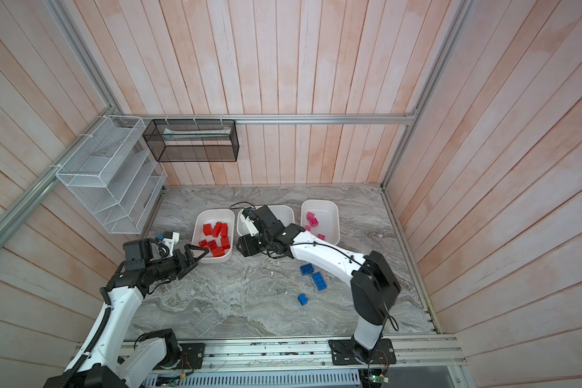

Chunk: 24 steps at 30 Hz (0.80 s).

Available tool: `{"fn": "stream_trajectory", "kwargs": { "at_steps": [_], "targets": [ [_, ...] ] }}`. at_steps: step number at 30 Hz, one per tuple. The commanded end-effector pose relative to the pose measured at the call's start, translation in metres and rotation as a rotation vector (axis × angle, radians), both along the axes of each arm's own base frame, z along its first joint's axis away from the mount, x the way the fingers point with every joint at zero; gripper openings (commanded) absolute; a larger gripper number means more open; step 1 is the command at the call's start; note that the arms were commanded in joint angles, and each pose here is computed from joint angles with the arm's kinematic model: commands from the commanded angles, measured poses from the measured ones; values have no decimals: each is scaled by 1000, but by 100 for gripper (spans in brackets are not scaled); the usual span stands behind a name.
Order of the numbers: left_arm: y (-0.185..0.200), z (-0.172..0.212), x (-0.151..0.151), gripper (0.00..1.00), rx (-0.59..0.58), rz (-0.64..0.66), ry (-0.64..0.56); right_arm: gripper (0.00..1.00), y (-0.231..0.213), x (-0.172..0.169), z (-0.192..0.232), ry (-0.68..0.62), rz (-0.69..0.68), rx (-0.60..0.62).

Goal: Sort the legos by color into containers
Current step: 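Return the right gripper to the pile and grasp a blue 2x2 brick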

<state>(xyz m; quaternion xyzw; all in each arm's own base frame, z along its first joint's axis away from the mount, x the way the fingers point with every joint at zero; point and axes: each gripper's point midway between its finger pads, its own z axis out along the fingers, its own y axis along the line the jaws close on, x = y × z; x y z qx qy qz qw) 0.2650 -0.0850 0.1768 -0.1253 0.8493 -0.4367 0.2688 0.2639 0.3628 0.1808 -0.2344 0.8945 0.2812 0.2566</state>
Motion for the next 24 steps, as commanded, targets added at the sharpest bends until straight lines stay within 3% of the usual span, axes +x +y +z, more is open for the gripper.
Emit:
{"fn": "stream_trajectory", "kwargs": {
  "at_steps": [1, 6, 11, 18, 24],
  "targets": [
    [-10, 6, 1, 100, -32, -52, -35, 63, -63, -26, -43, 111, -154, -183],
    [-25, 3, 1, 100, -34, -99, -32, 64, -123, -69, -77, 236, -296, -271],
    [-32, -1, 2, 100, -42, -116, -28, 65, -159, -87, -100, 257, -364, -384],
    [-32, -8, 3, 99, -26, -122, -15, 65, -162, -82, -125, 231, -340, -461],
    [-32, -15, -2, 99, -19, -121, -5, 59, -155, -92, -147, 274, -287, -484]
  ]
}}
